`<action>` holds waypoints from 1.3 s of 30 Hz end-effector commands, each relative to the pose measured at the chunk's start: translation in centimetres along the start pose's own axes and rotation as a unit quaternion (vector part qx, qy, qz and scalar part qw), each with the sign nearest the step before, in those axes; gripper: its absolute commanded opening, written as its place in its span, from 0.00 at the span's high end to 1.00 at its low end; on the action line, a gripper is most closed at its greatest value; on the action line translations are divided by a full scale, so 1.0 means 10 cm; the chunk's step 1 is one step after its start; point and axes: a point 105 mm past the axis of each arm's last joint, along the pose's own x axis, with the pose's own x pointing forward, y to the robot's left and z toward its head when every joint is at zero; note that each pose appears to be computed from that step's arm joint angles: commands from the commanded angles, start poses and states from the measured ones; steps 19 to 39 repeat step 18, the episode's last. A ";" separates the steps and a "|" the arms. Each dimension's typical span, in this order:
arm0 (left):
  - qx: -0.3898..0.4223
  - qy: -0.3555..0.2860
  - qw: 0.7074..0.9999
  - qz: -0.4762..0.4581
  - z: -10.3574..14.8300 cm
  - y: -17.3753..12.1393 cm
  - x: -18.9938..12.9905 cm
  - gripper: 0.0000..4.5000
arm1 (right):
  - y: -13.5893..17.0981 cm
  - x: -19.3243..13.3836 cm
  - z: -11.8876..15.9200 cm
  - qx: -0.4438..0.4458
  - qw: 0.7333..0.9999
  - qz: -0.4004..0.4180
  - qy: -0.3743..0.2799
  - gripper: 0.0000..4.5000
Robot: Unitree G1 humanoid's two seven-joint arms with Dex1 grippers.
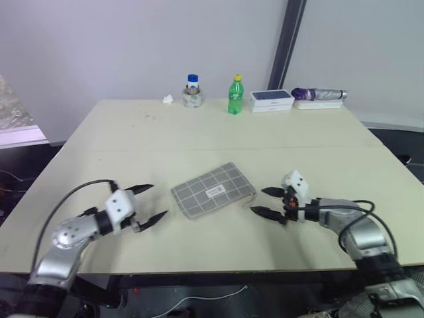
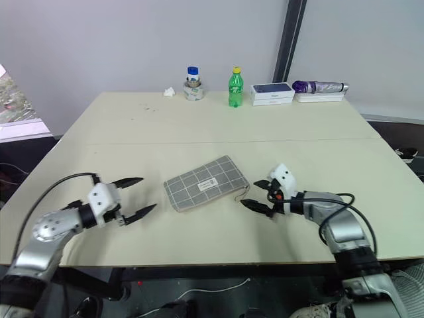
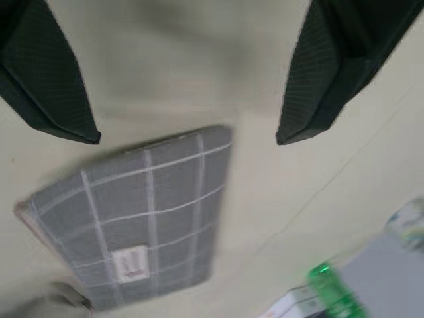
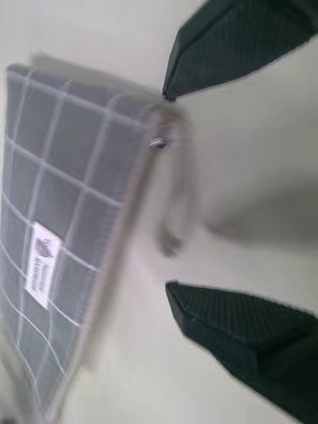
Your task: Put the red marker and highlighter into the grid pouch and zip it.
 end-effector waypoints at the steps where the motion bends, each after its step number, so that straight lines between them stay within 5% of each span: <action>1: -0.038 -0.027 0.996 0.071 0.19 0.22 -0.24 0.02 | -0.10 -0.23 0.25 -0.034 0.998 -0.026 -0.038 0.01; 7: -0.048 0.023 0.974 0.222 0.14 0.69 -0.83 0.02 | -0.23 -0.65 0.15 -0.020 0.997 -0.074 -0.016 0.01; 11: -0.071 0.036 0.970 0.232 0.11 0.72 -1.02 0.02 | -0.32 -0.86 0.11 -0.032 0.994 -0.109 -0.002 0.01; 39: -0.061 0.048 0.968 0.240 0.11 0.83 -1.15 0.02 | -0.38 -0.88 0.10 -0.045 0.991 -0.128 -0.002 0.01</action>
